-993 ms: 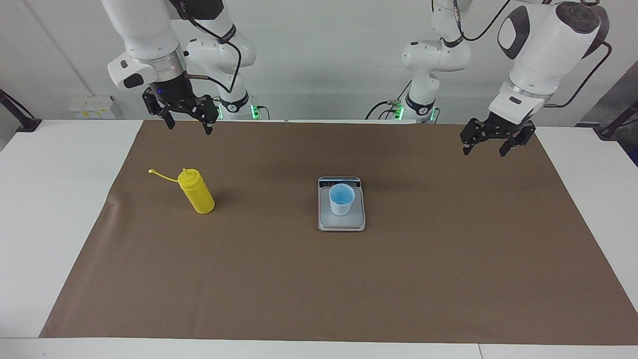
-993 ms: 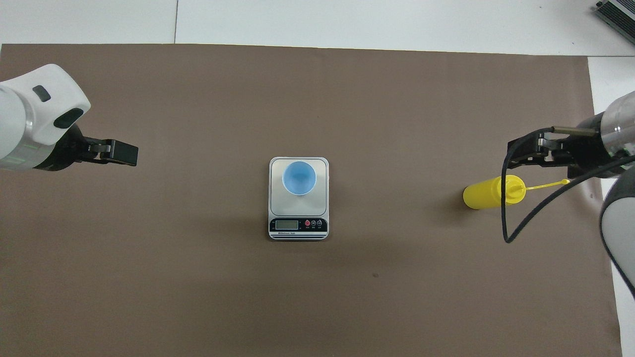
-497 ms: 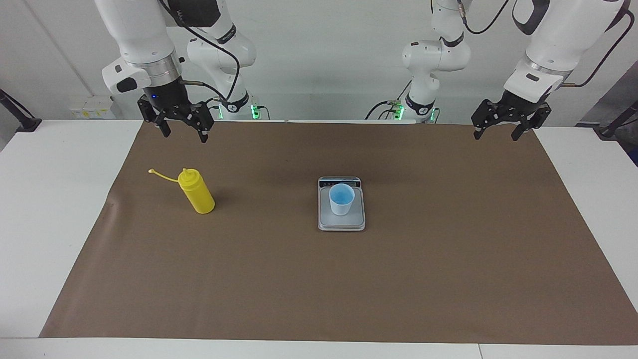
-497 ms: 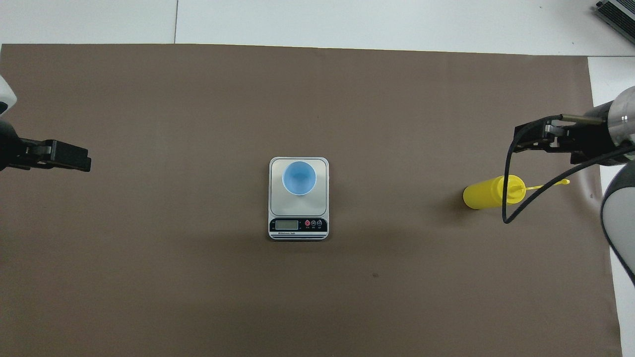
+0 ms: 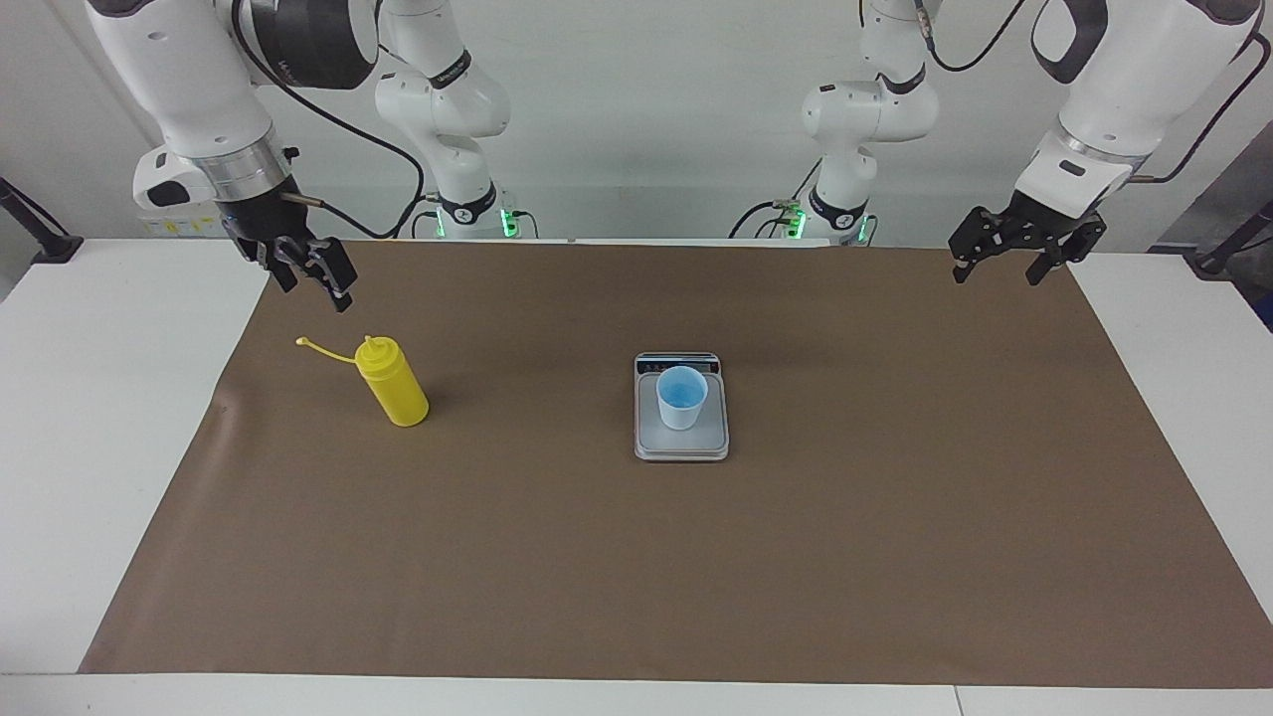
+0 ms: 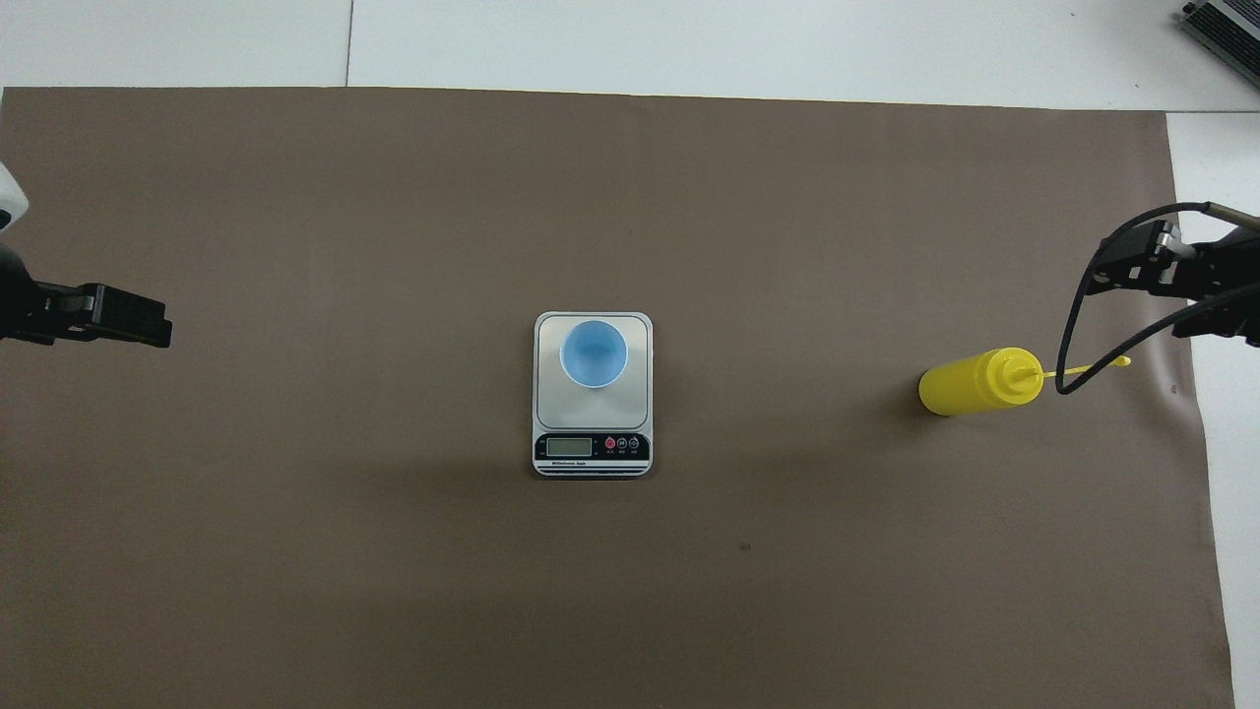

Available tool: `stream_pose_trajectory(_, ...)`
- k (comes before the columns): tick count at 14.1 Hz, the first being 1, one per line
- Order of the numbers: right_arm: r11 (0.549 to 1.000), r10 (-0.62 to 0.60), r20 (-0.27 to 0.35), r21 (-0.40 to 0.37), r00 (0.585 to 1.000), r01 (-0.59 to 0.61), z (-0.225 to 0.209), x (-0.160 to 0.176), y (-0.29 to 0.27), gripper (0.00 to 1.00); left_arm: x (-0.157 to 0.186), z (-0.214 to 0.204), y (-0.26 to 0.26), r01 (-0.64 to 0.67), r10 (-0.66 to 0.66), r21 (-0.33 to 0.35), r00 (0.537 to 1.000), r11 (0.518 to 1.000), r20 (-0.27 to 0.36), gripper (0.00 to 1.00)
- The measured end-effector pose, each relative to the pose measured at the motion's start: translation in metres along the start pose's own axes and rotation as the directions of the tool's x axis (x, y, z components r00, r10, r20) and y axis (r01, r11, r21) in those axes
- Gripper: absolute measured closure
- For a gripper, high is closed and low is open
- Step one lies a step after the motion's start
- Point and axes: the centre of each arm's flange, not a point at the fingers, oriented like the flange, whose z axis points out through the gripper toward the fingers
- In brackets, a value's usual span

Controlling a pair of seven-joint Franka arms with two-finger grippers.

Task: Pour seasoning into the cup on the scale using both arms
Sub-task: 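Open the right gripper and move it over the yellow bottle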

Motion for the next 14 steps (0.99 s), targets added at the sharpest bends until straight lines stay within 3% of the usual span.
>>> stream_pose_trajectory(2,0.985,0.165,0.054,0.043,0.985,-0.167,0.013,0.008,0.013,0.12,0.0,0.001,-0.003,-0.011,0.011,0.0,1.0,1.0,0.001,0.0)
stream_pose_trajectory(5,0.928,0.355,0.149,0.067,0.923,-0.367,0.043,0.025,0.022,0.11,0.0,0.001,0.0,-0.021,0.021,0.0,1.0,1.0,0.001,0.0)
stream_pose_trajectory(6,0.905,0.398,0.193,0.075,0.897,-0.418,0.056,0.033,0.029,0.06,0.0,0.001,0.001,-0.025,0.025,0.0,1.0,1.0,0.001,0.0)
stream_pose_trajectory(8,0.863,0.46,0.277,0.087,0.844,-0.498,0.082,0.052,0.053,0.02,0.0,0.001,0.002,-0.029,0.029,0.0,1.0,1.0,0.002,0.0)
stream_pose_trajectory(14,0.761,0.581,0.414,0.029,0.701,-0.648,0.14,0.079,0.086,0.0,-0.001,0.004,0.001,-0.026,0.026,0.0,1.0,1.0,0.009,0.0)
